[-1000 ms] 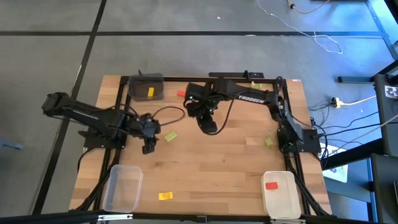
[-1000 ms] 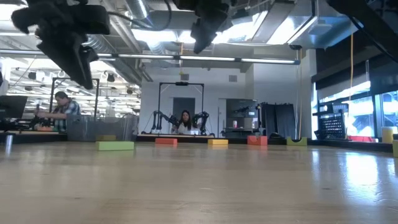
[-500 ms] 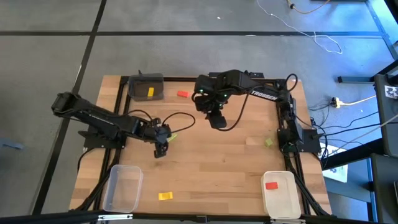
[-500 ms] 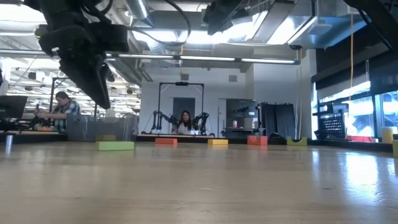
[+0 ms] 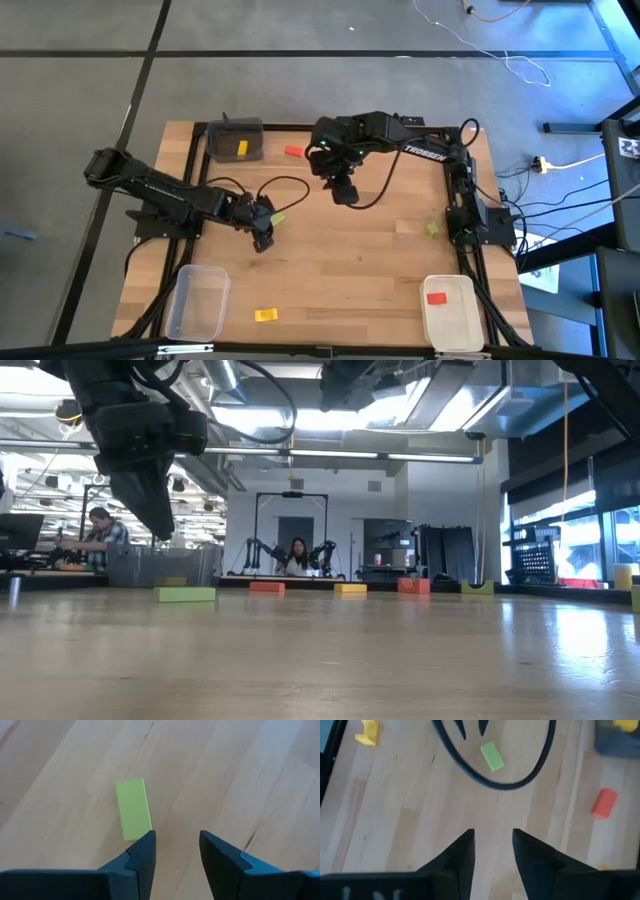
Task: Sort & place blocks by color
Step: Put the bottom left green block into the transparent bin
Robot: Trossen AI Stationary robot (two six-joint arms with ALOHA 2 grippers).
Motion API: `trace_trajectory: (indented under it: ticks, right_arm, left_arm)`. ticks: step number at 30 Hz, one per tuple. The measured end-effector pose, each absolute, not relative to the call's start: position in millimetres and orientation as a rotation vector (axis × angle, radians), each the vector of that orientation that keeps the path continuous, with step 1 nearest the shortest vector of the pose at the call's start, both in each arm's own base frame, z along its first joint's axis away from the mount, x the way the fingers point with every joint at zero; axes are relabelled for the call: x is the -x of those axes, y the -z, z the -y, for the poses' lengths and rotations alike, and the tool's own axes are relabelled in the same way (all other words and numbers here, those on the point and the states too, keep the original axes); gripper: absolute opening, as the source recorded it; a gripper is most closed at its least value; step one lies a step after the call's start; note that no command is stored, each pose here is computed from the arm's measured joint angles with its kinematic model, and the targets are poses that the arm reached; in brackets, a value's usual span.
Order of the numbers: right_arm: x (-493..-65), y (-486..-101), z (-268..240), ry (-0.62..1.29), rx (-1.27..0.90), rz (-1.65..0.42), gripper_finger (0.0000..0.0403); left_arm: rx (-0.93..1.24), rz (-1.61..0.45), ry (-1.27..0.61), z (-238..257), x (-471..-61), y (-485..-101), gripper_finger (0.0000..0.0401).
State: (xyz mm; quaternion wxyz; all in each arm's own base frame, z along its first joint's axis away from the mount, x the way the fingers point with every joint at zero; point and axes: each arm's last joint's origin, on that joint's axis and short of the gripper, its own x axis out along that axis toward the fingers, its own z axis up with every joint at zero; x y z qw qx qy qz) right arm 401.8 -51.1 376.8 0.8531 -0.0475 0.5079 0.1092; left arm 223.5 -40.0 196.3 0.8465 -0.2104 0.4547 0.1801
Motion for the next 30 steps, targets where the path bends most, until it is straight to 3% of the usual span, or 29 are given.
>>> trace_trajectory:
  ticks: [20, 30]
  right_arm:
    - [-424, -392, 54, -0.189, 0.162, -0.798, 0.0134]
    - [-425, -394, 54, -0.184, 0.168, -0.773, 0.0134]
  left_arm:
    - [0.594, -0.921, -0.458, 40, -224, -197, 0.0151]
    - [0.576, -0.987, -0.502, 23, -228, -187, 0.0263]
